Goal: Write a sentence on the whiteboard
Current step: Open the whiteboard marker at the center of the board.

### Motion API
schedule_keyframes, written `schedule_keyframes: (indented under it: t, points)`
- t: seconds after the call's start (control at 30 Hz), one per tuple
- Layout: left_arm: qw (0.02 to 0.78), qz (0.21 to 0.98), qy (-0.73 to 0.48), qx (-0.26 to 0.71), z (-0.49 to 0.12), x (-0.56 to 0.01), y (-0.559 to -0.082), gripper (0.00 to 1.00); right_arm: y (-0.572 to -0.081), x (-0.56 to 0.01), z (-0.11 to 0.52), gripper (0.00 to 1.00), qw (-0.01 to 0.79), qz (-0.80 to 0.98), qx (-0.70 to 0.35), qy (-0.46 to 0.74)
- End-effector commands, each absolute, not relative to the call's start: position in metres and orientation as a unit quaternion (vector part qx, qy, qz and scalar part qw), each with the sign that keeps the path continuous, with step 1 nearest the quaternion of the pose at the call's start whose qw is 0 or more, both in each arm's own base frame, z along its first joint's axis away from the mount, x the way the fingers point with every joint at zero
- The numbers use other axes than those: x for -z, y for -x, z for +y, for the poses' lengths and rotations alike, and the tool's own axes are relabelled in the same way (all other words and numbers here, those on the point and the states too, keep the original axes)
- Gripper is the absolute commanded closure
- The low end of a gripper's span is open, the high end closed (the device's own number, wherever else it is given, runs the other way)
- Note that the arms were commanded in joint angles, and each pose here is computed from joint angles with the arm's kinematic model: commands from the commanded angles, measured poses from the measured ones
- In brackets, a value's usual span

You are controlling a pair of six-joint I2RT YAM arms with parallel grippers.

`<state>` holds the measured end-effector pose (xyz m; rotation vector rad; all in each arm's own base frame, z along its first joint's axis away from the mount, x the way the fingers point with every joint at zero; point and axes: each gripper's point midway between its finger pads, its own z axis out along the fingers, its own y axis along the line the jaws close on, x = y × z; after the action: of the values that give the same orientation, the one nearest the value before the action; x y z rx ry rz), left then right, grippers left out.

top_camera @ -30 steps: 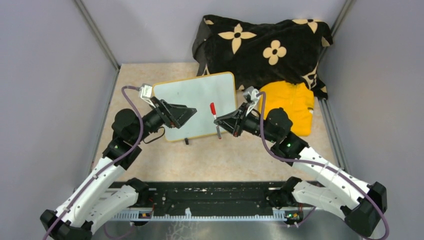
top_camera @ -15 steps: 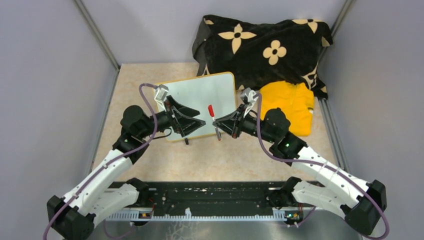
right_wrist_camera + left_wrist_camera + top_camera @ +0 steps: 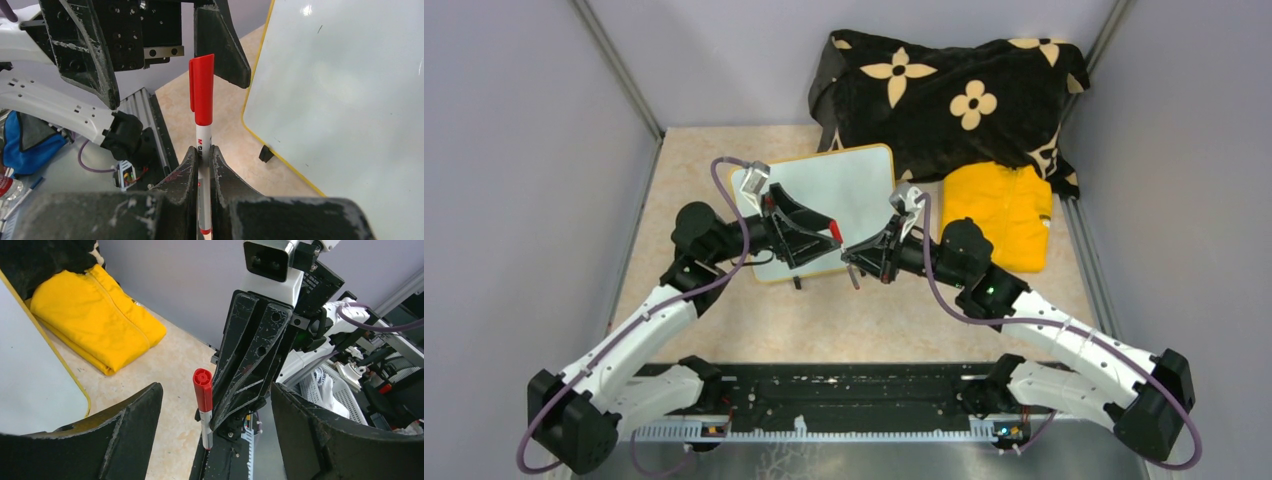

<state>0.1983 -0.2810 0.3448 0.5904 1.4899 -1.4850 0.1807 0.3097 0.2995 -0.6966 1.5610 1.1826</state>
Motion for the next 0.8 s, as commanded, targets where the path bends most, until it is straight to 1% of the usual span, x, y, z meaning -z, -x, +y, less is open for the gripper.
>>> schedule_keyframes:
  t: [0.0, 0.2, 0.33, 0.57, 0.7, 0.77]
  points:
    - [0.460, 0.567, -0.275, 0.626, -0.284, -0.360, -0.185, 0.18, -0.178, -0.337, 0.313, 1.00, 0.541, 0.607, -0.502, 0.296]
    - [0.442, 0.565, -0.281, 0.638, -0.287, -0.356, -0.182, 0.35, -0.178, -0.336, 0.315, 1.00, 0.537, 0.607, -0.504, 0.297]
    - [0.435, 0.564, -0.281, 0.643, -0.288, -0.357, -0.181, 0.49, -0.177, -0.334, 0.318, 1.00, 0.536, 0.608, -0.504, 0.298]
    - [0.423, 0.571, -0.282, 0.645, -0.291, -0.350, -0.183, 0.58, -0.178, -0.335, 0.320, 1.00, 0.536, 0.608, -0.504, 0.299]
    - [0.420, 0.575, -0.281, 0.644, -0.292, -0.346, -0.185, 0.59, -0.178, -0.335, 0.319, 1.00, 0.537, 0.608, -0.503, 0.299]
    - [0.417, 0.575, -0.283, 0.644, -0.293, -0.345, -0.184, 0.64, -0.178, -0.335, 0.319, 1.00, 0.537, 0.608, -0.502, 0.298]
